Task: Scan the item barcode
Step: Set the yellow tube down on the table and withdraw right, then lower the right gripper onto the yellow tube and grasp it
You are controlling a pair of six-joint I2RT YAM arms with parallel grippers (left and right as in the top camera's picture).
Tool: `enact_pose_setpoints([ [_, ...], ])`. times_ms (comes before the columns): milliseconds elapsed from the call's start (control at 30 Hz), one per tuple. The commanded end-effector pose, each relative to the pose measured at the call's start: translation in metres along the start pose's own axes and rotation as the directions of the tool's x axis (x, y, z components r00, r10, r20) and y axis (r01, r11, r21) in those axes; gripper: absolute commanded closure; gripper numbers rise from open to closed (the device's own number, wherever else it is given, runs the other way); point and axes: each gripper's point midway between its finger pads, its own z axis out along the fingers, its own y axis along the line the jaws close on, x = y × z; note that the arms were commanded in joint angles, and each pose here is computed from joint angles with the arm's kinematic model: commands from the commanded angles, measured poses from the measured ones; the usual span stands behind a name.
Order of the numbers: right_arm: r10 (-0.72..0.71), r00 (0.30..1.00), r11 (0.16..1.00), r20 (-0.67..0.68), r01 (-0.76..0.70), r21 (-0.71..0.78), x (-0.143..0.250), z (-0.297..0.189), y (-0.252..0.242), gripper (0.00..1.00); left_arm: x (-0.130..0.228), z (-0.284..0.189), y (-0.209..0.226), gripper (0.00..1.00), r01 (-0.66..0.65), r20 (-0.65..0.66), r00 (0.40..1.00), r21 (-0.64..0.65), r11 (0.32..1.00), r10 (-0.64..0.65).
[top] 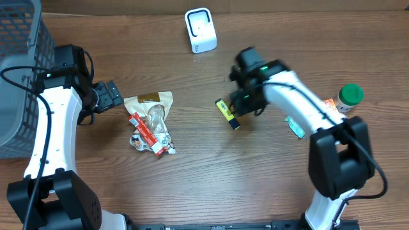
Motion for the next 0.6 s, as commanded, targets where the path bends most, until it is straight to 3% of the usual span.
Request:
enact_pose_setpoints([
  [0, -0.034, 0.998, 0.981, 0.058, 0.045, -0.19, -0.009, -0.018, 0.005, 0.55, -0.006, -0.006, -0.003, 0.0, -0.02, 0.02, 1.0, 0.01, 1.0, 0.019],
  [133, -0.027, 0.998, 0.964, 0.062, 0.042, -0.261, -0.007, -0.022, 0.004, 0.54, -0.006, -0.006, -0.003, 0.0, -0.019, 0.02, 1.0, 0.01, 1.0, 0.019],
  [567, -0.072, 0.997, 0.96, 0.014, 0.073, -0.27, 0.002, -0.013, 0.023, 0.53, -0.006, -0.006, -0.003, 0.0, -0.019, 0.02, 1.0, 0.01, 1.0, 0.019],
])
